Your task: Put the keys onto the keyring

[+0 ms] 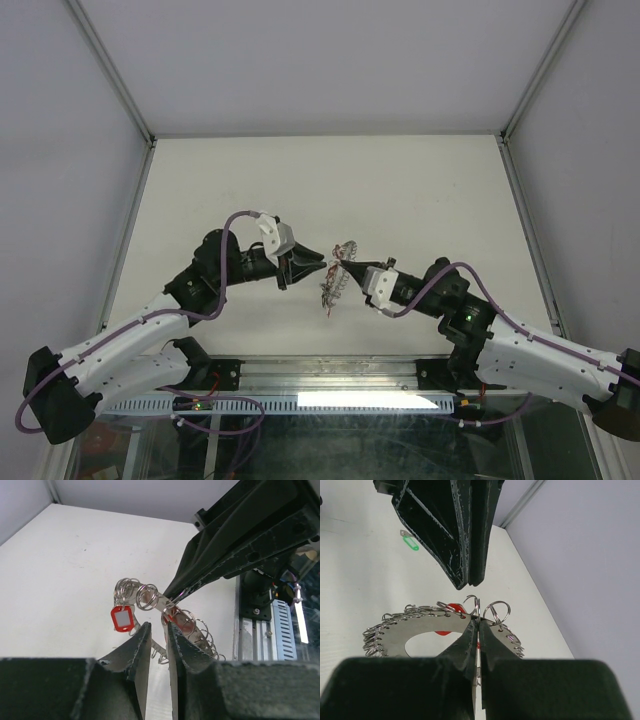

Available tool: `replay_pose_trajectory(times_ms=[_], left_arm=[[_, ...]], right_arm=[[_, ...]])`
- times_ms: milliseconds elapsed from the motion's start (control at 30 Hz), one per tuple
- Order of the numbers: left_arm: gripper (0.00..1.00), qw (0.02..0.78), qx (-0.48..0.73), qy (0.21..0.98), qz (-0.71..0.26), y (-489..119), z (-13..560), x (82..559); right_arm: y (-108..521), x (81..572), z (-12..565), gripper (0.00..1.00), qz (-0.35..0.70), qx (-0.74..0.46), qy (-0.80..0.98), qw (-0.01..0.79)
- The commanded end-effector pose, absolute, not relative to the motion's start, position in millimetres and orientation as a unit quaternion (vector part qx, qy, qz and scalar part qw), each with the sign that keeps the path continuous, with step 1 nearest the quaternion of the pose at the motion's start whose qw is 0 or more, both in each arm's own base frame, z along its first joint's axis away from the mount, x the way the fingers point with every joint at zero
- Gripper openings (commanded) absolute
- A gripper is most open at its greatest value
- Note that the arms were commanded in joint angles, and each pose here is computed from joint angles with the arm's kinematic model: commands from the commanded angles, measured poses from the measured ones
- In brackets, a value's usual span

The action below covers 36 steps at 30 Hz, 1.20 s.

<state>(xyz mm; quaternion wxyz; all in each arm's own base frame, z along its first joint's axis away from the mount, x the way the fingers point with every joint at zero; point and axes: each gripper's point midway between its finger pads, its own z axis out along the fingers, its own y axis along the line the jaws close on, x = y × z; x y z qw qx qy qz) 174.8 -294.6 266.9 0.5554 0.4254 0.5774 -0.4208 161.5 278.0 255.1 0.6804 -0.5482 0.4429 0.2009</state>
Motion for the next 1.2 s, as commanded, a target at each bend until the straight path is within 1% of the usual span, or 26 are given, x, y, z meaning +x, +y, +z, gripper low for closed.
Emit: replay_pose_trajectory(times_ms=[0,67,100,167,267,367,533,800,1167], left_arm=[[0.21,0.568,0.474,0.512,-0.435,-298,291,158],[0.29,0.565,0.487,0.503,-0.437,-298,292,154],[0.35,0.561,0.49,0.504,-0.437,-298,292,153],[0.43,0.552,0.496,0.511,-0.434,-298,290,152],[0.47,0.542,0.508,0.514,-0.429,-297,290,150],[0.48,0.537,0.52,0.506,-0.43,-297,292,146],[0.42,0.517,0.543,0.489,-0.445,-302,291,138],[0.43,0.514,0.549,0.484,-0.447,-304,291,138],[0.42,0.524,0.544,0.487,-0.439,-301,295,139]], right_arm=[[282,150,284,0.0,0.217,-0.547,0.39,0.708],[283,146,283,0.0,0.222,-0.558,0.389,0.699],[284,142,283,0.0,0.228,-0.568,0.384,0.691],[285,136,283,0.0,0.241,-0.58,0.386,0.675],[285,131,275,0.0,0.252,-0.598,0.406,0.644],[286,130,277,0.0,0.263,-0.594,0.421,0.633],[291,123,282,0.0,0.296,-0.584,0.425,0.625],[296,117,285,0.0,0.359,-0.574,0.43,0.597],[293,120,294,0.0,0.401,-0.537,0.438,0.599]])
